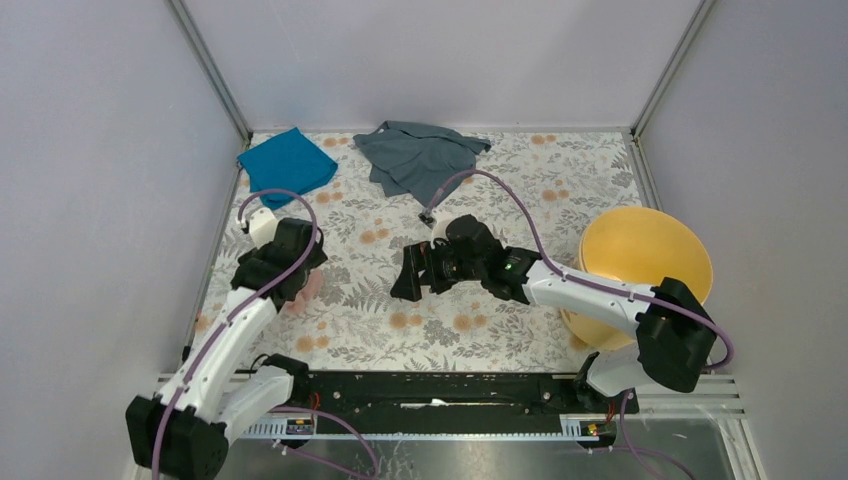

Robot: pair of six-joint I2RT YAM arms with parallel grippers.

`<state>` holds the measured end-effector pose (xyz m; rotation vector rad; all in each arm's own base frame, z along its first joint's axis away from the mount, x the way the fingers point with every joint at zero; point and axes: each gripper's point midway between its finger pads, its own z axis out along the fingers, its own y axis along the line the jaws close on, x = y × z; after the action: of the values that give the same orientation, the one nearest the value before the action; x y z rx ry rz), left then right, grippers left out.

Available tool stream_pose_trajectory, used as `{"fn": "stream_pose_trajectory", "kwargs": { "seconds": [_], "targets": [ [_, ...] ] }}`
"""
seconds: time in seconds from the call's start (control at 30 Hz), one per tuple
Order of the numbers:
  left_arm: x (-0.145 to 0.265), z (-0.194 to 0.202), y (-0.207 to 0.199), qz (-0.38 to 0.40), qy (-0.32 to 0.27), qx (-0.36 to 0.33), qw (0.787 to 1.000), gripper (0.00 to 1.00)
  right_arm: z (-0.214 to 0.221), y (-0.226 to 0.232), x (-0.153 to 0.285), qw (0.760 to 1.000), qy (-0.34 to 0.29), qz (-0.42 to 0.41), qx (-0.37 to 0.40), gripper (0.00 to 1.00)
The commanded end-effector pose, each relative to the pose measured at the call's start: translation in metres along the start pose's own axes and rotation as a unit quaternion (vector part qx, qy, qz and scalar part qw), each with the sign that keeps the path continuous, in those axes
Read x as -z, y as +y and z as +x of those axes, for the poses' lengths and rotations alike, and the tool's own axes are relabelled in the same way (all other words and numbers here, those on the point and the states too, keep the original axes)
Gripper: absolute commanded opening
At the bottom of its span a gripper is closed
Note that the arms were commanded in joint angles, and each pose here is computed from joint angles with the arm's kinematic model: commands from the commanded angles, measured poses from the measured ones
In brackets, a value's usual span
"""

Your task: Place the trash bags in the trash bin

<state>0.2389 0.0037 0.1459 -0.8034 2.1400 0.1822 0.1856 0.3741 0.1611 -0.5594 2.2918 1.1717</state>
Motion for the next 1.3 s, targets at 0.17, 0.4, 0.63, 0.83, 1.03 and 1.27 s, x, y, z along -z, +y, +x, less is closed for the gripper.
{"fn": "stream_pose_trajectory", "kwargs": {
  "seconds": [0.17,0.4,0.63,0.83,1.03,1.27],
  "targets": [
    [-0.045,-0.017,0.002,-0.038,0.008,-0.011,0.999,0.99,0.005,-0.011,0.008,0.999,-0.04,0.014,-0.008,1.0],
    [-0.061,0.009,-0.021,0.014,0.086,-0.027,0.996,0.69,0.02,-0.022,0.001,1.0,-0.016,0.024,-0.01,1.0],
    [-0.044,0.002,-0.065,0.122,0.124,-0.032,0.984,0.23,0.018,-0.024,0.017,0.999,-0.026,0.043,0.0,1.0],
    [0.026,-0.011,-0.151,0.383,0.178,-0.019,0.906,0.12,0.014,-0.024,0.032,0.998,-0.042,0.057,-0.002,1.0],
    [0.104,-0.032,-0.202,0.602,0.19,0.036,0.775,0.09,0.003,-0.021,0.049,0.996,-0.055,0.076,0.012,1.0],
    [0.153,-0.03,-0.216,0.698,0.167,-0.008,0.696,0.04,-0.04,-0.01,0.072,0.986,-0.12,0.1,0.052,1.0]
  ]
}}
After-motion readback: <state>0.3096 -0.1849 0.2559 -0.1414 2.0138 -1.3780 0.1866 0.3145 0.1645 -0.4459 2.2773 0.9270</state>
